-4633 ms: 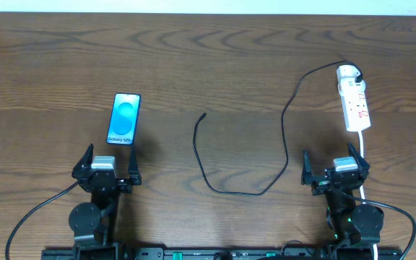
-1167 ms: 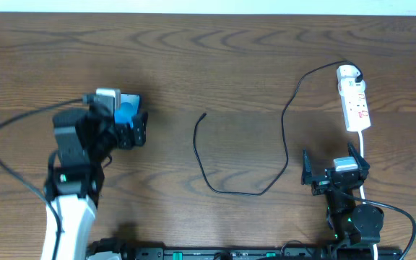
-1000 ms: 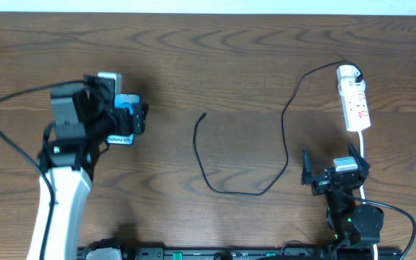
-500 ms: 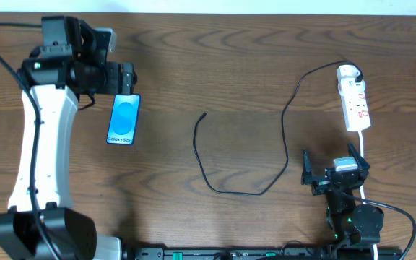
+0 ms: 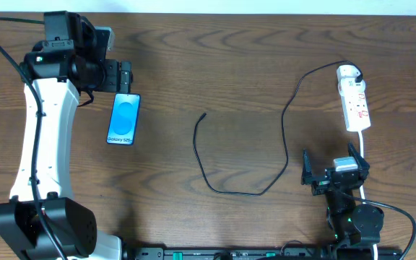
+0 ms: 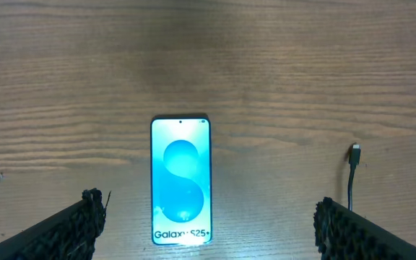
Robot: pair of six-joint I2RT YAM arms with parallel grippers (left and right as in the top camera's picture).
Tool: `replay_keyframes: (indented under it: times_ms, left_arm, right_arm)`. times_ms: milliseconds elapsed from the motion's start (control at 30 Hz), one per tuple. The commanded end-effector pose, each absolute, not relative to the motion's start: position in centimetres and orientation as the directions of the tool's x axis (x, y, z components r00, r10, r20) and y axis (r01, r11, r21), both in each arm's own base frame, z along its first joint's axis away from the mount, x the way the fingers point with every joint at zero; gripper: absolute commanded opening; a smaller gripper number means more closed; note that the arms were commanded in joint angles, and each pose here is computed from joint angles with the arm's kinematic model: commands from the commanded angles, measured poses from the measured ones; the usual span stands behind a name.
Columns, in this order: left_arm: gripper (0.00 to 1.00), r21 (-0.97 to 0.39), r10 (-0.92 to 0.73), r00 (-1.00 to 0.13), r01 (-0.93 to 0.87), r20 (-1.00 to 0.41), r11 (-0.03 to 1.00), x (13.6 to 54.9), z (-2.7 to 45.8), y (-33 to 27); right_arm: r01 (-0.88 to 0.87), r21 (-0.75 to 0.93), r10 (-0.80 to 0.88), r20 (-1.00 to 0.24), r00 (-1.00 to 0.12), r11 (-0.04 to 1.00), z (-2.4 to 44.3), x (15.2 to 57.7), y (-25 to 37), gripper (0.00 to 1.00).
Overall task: Plug charger to phone and switch on socket
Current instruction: 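Lower the left gripper onto the phone's top edge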
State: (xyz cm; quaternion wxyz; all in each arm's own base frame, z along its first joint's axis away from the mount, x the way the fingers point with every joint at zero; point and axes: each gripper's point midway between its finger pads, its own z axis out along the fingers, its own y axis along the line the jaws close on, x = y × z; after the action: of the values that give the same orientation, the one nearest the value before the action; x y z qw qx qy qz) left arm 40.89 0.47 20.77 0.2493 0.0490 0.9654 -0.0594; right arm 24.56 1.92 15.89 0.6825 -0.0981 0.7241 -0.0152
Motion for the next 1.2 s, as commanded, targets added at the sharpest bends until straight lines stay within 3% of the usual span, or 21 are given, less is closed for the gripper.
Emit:
replay_keyframes:
  times_ms: [0, 667, 800, 1167]
  left_arm:
    - [0.94, -0.090, 0.057, -0.885, 0.111, -0.463, 0.990, 40.8, 20.1, 0.7]
    - [0.92, -0.058, 0.055, -0.930, 0.082, -0.364, 0.995, 40.7, 16.0, 1.6]
    - [0.86, -0.032, 0.053, -0.948, 0.067, -0.315, 0.997, 40.7, 14.1, 2.2]
    - [0.86, -0.049, 0.006, -0.989, 0.013, -0.151, 0.999, 40.8, 7.4, 2.5]
  right_arm:
    - [-0.120, -0.141, -0.148, -0.987, -0.055, 0.983, 15.7, 24.6, 1.8, 0.99]
    - [-0.120, -0.141, -0.148, -0.987, -0.055, 0.983, 15.7, 24.6, 1.8, 0.99]
    - [-0.120, -0.141, -0.148, -0.987, -0.055, 0.983, 15.7, 24.6, 1.8, 0.99]
    - [-0.120, -0.141, -0.148, -0.987, -0.055, 0.983, 15.7, 24.6, 1.8, 0.99]
